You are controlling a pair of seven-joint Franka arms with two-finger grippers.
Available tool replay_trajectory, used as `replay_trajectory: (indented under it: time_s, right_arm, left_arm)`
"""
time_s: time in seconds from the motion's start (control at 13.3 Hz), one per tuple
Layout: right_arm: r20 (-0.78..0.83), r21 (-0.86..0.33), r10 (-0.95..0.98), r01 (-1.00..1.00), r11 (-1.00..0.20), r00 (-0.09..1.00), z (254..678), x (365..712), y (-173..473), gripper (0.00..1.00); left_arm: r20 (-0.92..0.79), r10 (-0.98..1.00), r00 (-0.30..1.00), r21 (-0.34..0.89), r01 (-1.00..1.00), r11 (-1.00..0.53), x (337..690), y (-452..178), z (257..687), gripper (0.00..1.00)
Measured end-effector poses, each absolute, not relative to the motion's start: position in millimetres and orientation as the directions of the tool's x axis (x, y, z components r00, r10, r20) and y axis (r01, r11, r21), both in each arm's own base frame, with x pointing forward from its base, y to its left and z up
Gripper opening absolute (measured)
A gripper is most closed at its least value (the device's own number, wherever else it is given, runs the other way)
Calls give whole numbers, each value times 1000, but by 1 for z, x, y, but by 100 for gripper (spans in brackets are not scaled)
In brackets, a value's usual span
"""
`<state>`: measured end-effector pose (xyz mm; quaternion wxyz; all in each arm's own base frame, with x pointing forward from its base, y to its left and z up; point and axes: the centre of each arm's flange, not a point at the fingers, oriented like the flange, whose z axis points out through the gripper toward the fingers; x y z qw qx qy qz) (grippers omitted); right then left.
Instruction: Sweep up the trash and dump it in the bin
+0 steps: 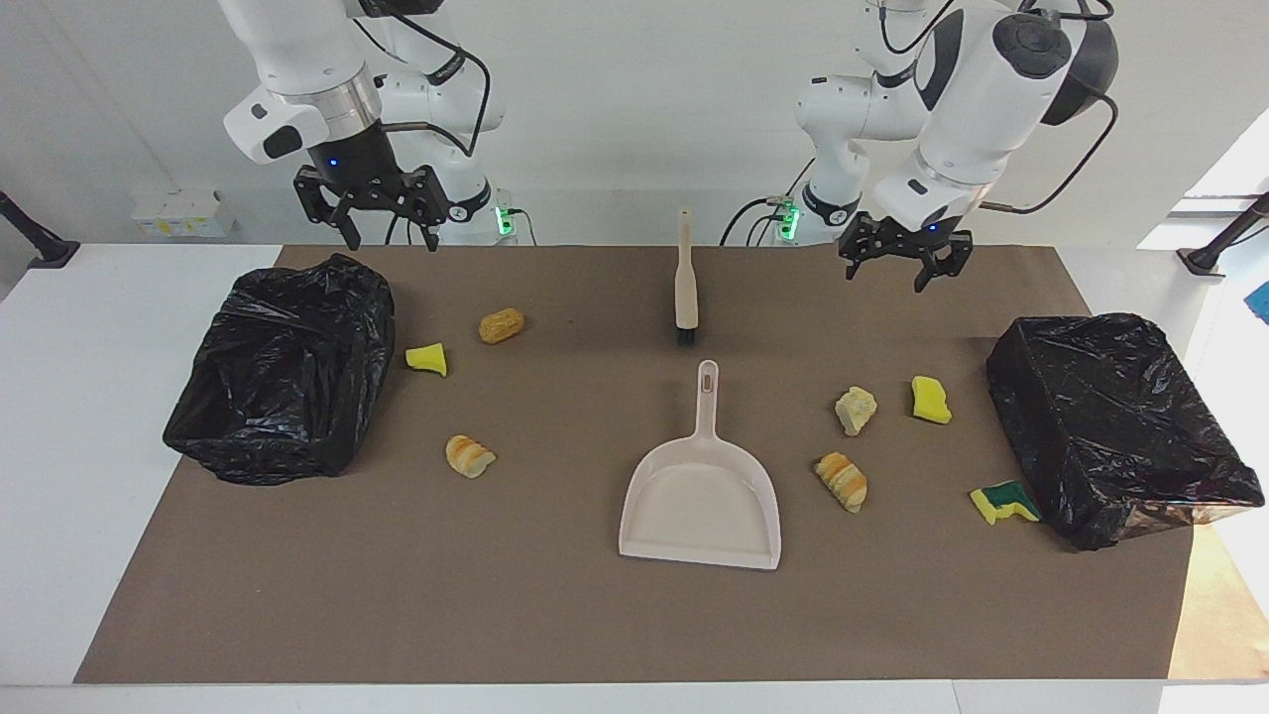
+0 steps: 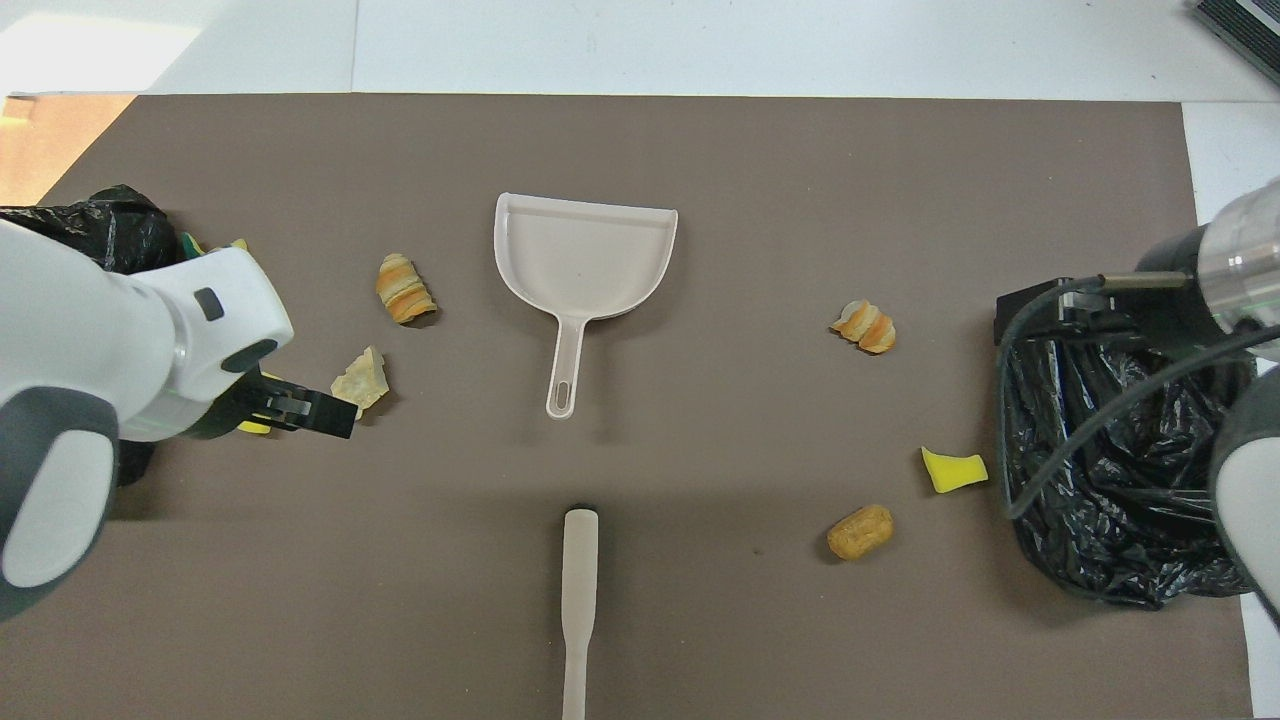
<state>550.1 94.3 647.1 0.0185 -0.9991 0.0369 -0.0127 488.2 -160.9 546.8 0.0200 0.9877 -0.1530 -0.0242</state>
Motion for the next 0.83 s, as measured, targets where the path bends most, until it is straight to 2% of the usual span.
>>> replay_trajectory:
  time_s: [0.23,0.6,0.83]
  right_arm:
    - [42,-60,-100,-97,-994,994,611,572,147,100]
    - [65,-12,-152,-152,-988,986,514,600,263,100]
    - [66,-29,-208,-207,-978,976,473,615,322,100]
  left_arm:
    - [-49,-361,931,48,-359,-932,451,-189,520,100]
    - [-46,-394,918,60,-391,-918,399,-215,507,100]
    - [-47,-430,902,55,-428,-902,362,-250,478,100]
